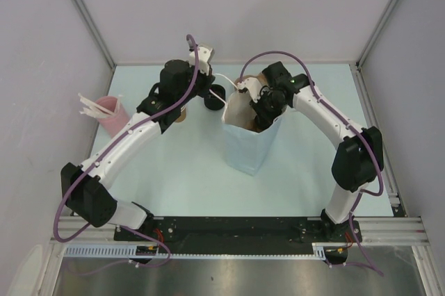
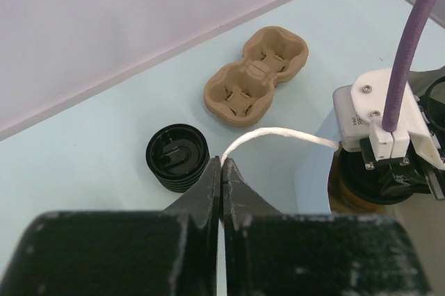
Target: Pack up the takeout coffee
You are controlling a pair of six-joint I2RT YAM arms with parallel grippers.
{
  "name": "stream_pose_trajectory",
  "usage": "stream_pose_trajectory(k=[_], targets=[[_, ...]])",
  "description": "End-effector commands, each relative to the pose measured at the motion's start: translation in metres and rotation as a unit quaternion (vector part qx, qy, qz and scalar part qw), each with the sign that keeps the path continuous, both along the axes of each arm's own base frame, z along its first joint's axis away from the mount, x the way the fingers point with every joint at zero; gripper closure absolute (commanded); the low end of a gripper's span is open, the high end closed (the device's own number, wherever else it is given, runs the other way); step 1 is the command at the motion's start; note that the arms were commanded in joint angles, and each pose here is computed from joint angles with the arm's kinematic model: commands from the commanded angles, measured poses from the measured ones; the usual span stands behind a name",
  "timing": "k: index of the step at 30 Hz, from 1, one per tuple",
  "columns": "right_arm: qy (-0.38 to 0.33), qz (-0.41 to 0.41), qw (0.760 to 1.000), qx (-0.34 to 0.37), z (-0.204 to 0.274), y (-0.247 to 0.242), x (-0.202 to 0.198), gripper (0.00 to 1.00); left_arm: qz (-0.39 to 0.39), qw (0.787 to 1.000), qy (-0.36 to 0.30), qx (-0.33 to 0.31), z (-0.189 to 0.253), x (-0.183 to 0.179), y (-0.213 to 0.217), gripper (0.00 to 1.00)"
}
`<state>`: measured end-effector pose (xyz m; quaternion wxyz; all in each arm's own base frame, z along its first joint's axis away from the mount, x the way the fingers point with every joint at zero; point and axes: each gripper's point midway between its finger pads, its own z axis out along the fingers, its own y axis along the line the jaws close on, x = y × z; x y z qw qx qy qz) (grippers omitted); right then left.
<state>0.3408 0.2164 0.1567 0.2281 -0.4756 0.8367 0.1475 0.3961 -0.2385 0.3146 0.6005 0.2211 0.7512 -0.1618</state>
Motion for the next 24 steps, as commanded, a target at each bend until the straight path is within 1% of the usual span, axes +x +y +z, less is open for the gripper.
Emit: stream_pose_trajectory(k=[1,5,8,12,15,24], targets=[[0.003,-0.002,1.000,-0.005,-0.004,-0.007,-0.003,1.00,0.022,0.999,-0.020,-0.016,0.018,-0.001,0.006,1.00],[0.009,-0.007,1.000,-0.011,-0.013,-0.010,-0.001,1.00,0.015,1.000,-0.018,-0.018,0.017,-0.002,0.004,1.00],[0.004,-0.006,1.000,-0.003,-0.012,-0.010,0.001,1.00,0.015,1.000,-0.015,-0.016,0.015,-0.001,0.004,1.00],[-0.024,0.002,0.999,0.027,0.006,-0.005,0.001,1.00,0.038,0.999,-0.007,-0.004,0.007,0.004,0.010,1.00],[-0.031,0.003,0.999,0.041,0.013,-0.004,0.001,1.00,0.053,0.999,0.001,0.006,-0.001,0.007,0.015,1.00],[-0.027,0.023,0.998,0.044,0.009,-0.005,-0.007,1.00,0.084,0.996,0.007,0.020,-0.006,0.015,0.023,1.00]])
